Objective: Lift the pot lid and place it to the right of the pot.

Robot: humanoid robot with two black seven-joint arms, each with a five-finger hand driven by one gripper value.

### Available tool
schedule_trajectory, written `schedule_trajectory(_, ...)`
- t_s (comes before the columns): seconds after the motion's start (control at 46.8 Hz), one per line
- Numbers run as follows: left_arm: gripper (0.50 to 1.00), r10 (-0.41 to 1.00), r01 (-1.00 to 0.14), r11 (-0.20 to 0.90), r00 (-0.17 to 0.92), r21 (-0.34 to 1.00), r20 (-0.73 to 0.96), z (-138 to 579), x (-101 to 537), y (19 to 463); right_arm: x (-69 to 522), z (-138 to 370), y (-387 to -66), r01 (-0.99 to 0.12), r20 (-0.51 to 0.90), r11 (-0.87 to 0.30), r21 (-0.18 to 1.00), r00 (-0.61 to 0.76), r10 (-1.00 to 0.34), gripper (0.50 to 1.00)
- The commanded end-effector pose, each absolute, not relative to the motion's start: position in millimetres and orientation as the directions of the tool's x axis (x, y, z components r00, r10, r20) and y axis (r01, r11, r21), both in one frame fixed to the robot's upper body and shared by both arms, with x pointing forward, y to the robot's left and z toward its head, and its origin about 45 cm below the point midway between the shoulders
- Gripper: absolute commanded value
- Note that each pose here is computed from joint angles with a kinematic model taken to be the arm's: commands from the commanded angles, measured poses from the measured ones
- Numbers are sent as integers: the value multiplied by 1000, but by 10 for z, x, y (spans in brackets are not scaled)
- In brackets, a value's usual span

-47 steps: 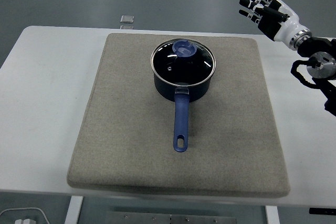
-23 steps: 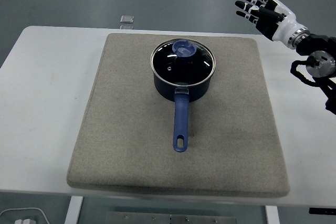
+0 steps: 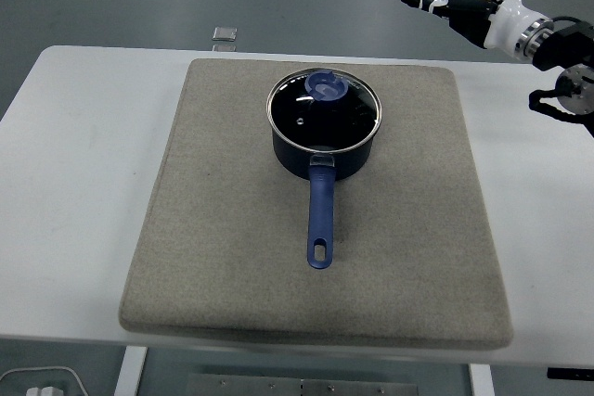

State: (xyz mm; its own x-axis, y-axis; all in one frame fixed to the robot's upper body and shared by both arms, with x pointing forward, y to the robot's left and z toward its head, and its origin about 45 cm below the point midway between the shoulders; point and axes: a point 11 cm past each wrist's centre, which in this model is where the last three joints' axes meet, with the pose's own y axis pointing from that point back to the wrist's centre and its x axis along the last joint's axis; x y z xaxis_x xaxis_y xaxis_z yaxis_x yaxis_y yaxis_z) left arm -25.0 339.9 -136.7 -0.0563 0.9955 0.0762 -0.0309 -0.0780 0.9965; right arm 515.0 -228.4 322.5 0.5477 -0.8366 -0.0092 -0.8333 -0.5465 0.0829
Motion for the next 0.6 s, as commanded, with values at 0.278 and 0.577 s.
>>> schedule_trajectory(0.278, 1000, 996, -31, -78, -56, 996, 76, -1367, -248, 3399, 5006, 3240, -1985, -743, 211, -650, 158, 668, -713, 921)
schedule_trajectory(0.577, 1000, 996, -31, -78, -56, 996, 76, -1367, -248, 3399, 4937, 3280, -1750, -683, 438, -692, 235, 710, -552, 924)
